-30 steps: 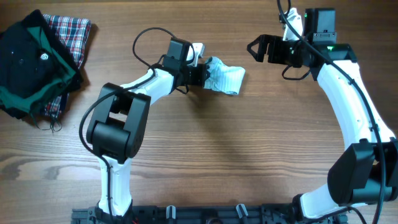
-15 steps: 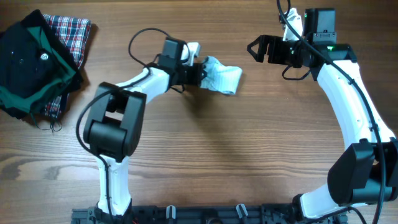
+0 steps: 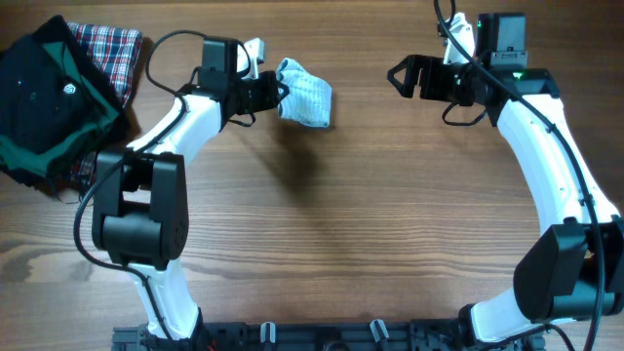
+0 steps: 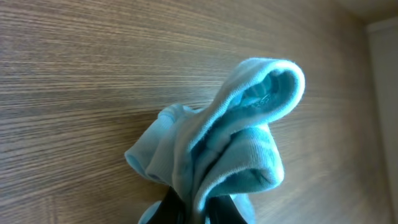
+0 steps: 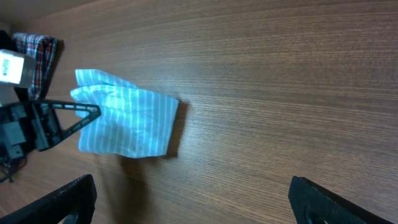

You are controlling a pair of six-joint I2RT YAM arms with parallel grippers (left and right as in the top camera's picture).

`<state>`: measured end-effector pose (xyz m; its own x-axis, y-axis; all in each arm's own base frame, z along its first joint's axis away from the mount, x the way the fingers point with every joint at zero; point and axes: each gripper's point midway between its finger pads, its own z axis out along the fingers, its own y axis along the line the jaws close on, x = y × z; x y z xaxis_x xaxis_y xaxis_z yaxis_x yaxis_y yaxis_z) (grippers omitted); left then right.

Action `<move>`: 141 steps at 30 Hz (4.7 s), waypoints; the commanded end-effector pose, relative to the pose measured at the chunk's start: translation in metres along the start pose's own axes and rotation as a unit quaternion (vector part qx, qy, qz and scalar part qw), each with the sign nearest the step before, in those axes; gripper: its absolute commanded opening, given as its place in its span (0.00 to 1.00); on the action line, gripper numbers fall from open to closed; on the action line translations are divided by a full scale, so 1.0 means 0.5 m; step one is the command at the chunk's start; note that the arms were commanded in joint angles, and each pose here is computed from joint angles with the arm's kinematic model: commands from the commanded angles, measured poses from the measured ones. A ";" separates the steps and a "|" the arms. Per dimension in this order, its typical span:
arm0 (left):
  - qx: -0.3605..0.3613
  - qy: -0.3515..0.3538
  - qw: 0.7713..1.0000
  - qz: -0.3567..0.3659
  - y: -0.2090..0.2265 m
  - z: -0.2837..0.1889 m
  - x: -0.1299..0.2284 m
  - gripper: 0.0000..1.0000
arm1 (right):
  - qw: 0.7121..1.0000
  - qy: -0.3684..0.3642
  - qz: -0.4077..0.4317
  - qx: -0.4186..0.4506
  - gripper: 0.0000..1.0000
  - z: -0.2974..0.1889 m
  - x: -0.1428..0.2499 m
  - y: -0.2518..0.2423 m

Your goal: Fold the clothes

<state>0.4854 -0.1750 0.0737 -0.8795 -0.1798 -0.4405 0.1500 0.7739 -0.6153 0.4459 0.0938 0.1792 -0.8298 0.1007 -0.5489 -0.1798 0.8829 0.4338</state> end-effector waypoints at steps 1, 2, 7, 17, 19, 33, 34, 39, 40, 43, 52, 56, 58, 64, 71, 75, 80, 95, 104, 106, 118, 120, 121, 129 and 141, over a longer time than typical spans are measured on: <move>0.029 -0.021 0.999 -0.017 -0.038 -0.043 -0.036 0.04 | 1.000 -0.011 -0.011 0.002 0.99 -0.015 -0.011 0.001; 0.029 -0.023 0.999 -0.018 -0.040 -0.046 -0.040 0.04 | 1.000 -0.011 -0.011 0.002 0.99 -0.015 -0.011 0.001; 0.035 -0.048 0.998 -0.013 -0.056 -0.079 -0.071 0.04 | 1.000 -0.007 -0.009 0.002 1.00 -0.014 -0.007 0.000; 0.029 -0.134 0.990 -0.036 -0.053 -0.243 -0.169 0.04 | 1.000 -0.001 -0.006 0.003 1.00 -0.014 -0.001 0.000; 0.020 -0.149 0.987 -0.049 -0.036 -0.285 -0.181 0.04 | 1.000 -0.001 -0.006 0.003 1.00 -0.014 -0.001 0.000; -0.057 -0.323 0.936 -0.127 0.120 -0.705 -0.221 0.04 | 1.000 0.003 -0.021 -0.021 1.00 -0.015 0.002 0.016; -0.064 -0.337 0.927 -0.148 0.146 -0.736 -0.219 0.04 | 0.999 0.003 -0.021 -0.024 1.00 -0.015 0.002 0.018; -0.105 -0.383 0.895 -0.204 0.248 -0.840 -0.193 0.04 | 0.999 0.004 -0.021 -0.025 1.00 -0.015 0.003 0.019; -0.111 -0.388 0.890 -0.211 0.261 -0.854 -0.187 0.04 | 0.999 0.004 -0.021 -0.025 1.00 -0.015 0.003 0.019; -0.139 -0.416 0.867 -0.238 0.318 -0.924 -0.158 0.04 | 0.999 0.004 -0.020 -0.025 1.00 -0.015 0.003 0.019; -0.153 -0.429 0.854 -0.251 0.408 -0.943 -0.154 0.04 | 0.999 0.025 -0.009 -0.033 1.00 -0.016 0.025 0.023; -0.114 -0.436 0.869 -0.203 0.426 -0.921 -0.198 0.04 | 0.999 0.033 -0.005 -0.032 1.00 -0.016 0.032 0.023; -0.091 -0.441 0.876 -0.174 0.425 -0.912 -0.220 0.04 | 0.999 0.034 -0.004 -0.032 1.00 -0.016 0.033 0.023; -0.079 -0.440 0.881 -0.158 0.452 -0.873 -0.245 0.04 | 0.999 0.034 -0.002 -0.033 1.00 -0.016 0.033 0.023; -0.079 -0.429 0.885 -0.162 0.494 -0.830 -0.247 0.04 | 0.999 0.040 0.000 -0.033 1.00 -0.017 0.040 0.023; -0.083 -0.424 0.886 -0.170 0.516 -0.819 -0.240 0.04 | 0.999 0.042 0.002 -0.033 1.00 -0.017 0.042 0.023; -0.088 -0.412 0.885 -0.200 0.548 -0.803 -0.219 0.04 | 0.998 0.044 0.003 -0.033 1.00 -0.017 0.043 0.023; -0.154 -0.406 0.844 -0.313 0.658 -0.852 -0.116 0.64 | 0.999 0.042 0.002 -0.033 1.00 -0.017 0.041 0.023; -0.137 -0.411 0.847 -0.308 0.648 -0.860 -0.121 1.00 | 0.999 0.042 0.001 -0.033 1.00 -0.017 0.041 0.023; -0.121 -0.420 0.855 -0.280 0.628 -0.870 -0.140 1.00 | 0.999 0.039 0.000 -0.034 1.00 -0.017 0.038 0.023; -0.109 -0.477 0.865 -0.112 0.390 -1.004 -0.214 1.00 | 0.996 -0.024 -0.060 -0.062 0.99 -0.019 -0.025 0.047; -0.115 -0.489 0.861 -0.084 0.333 -1.034 -0.217 0.99 | 0.995 -0.037 -0.070 -0.065 1.00 -0.025 -0.041 0.053; -0.118 -0.495 0.858 -0.069 0.298 -1.049 -0.216 1.00 | 0.994 -0.043 -0.074 -0.065 1.00 -0.028 -0.049 0.056; -0.103 -0.457 0.883 0.001 0.097 -1.001 -0.194 0.99 | 0.986 -0.086 -0.133 -0.047 1.00 -0.080 -0.122 0.078; -0.036 -0.275 0.953 0.122 -0.145 -0.694 -0.130 0.99 | 0.988 -0.048 -0.109 0.098 0.99 -0.177 -0.131 0.002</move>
<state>0.3738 0.0373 0.3827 -0.4149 -0.4139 -0.8103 0.1983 0.8280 -0.5245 0.4517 0.0745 0.2592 -0.7423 -0.0933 -0.6636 -0.3128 0.9240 0.2200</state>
